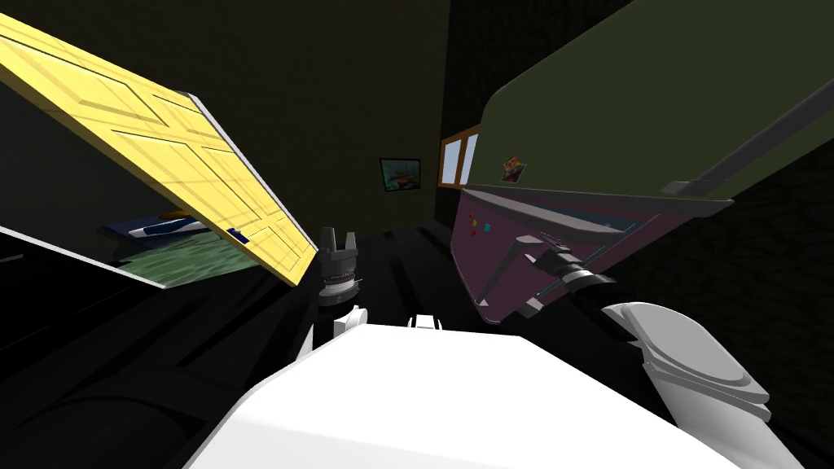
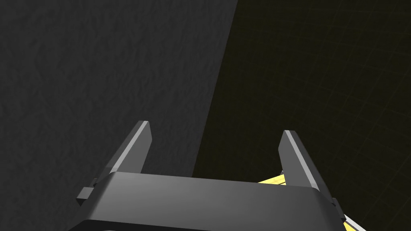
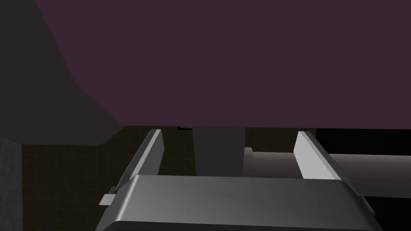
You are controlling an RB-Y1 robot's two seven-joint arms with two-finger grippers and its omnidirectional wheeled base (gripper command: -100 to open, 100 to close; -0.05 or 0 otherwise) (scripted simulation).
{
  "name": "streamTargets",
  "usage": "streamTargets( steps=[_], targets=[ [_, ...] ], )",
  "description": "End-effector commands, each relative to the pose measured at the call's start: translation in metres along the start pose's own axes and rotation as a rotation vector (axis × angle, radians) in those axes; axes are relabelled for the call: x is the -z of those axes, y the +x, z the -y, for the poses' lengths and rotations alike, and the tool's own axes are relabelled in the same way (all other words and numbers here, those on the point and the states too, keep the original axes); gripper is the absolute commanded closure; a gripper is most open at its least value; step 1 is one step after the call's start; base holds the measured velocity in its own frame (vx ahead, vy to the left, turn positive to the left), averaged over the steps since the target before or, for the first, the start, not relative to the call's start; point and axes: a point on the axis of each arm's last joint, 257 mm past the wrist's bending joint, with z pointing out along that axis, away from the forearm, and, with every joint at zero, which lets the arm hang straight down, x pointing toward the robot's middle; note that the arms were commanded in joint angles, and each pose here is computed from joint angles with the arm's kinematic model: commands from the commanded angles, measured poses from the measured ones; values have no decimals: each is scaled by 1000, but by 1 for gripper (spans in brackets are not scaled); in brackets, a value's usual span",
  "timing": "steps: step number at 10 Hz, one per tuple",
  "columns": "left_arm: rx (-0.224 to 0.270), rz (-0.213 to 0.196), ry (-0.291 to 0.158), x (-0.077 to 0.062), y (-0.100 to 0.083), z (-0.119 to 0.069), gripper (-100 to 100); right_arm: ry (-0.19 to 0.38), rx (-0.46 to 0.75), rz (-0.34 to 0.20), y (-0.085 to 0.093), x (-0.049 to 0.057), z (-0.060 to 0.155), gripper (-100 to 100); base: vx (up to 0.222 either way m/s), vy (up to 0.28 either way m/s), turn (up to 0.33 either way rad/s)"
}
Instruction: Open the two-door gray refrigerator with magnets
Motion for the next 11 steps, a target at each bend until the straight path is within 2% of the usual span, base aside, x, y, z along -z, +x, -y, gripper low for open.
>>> streamTargets(
  steps=[1, 3, 4, 5, 11],
  targets=[
    [0, 0, 0, 0, 0, 0, 0, 0, 0, 0, 0, 0, 0, 100, -1, -7, 0],
    [0, 0, 0, 0, 0, 0, 0, 0, -1, -43, 18, 5, 0, 100, 45, 206, -43],
    [1, 0, 0, 0, 0, 0, 0, 0, -1, -43, 18, 5, 0, 100, 73, 274, -52],
    [0, 0, 0, 0, 0, 0, 0, 0, -1, -64, 27, 8, 1, 100, 130, 294, -49],
    [1, 0, 0, 0, 0, 0, 0, 4, 0, -191, 79, 27, 4, 100, 128, 401, -61]
  ],
)
